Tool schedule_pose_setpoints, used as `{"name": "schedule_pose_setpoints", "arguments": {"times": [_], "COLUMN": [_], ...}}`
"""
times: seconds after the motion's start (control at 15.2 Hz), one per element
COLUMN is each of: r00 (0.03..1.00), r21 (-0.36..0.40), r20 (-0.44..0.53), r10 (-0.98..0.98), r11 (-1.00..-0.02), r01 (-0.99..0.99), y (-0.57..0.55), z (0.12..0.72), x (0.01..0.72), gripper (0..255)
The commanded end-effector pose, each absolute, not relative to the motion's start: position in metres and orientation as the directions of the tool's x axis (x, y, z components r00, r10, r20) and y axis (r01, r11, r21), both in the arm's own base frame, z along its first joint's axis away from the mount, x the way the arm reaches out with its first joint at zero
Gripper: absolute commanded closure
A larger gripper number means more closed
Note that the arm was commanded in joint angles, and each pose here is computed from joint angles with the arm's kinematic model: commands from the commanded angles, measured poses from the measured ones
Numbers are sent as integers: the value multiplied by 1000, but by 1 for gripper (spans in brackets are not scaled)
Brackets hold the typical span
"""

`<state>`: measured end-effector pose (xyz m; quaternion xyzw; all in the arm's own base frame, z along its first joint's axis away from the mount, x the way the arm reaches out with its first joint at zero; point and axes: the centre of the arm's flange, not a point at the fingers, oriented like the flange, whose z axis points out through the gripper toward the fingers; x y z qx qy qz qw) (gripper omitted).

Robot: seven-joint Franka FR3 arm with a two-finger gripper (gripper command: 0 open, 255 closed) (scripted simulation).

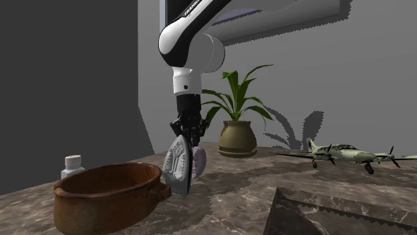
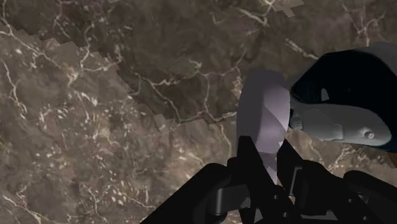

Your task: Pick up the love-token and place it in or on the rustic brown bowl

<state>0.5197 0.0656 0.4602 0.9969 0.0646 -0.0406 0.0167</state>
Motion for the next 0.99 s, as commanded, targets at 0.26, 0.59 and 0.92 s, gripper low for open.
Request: {"name": "schedule_pose_setpoints", "arguments": {"times": [0.26, 0.59, 0.92], "r00": [988, 988, 988], "r21": [28, 28, 28], "r20": [-83, -83, -83], "r10": [128, 128, 128], "r11": [-991, -991, -991], "r01": [130, 130, 130], "y": [66, 66, 66], "z": [487, 513, 539], "x": [520, 520, 520], "gripper": [255, 255, 255]}}
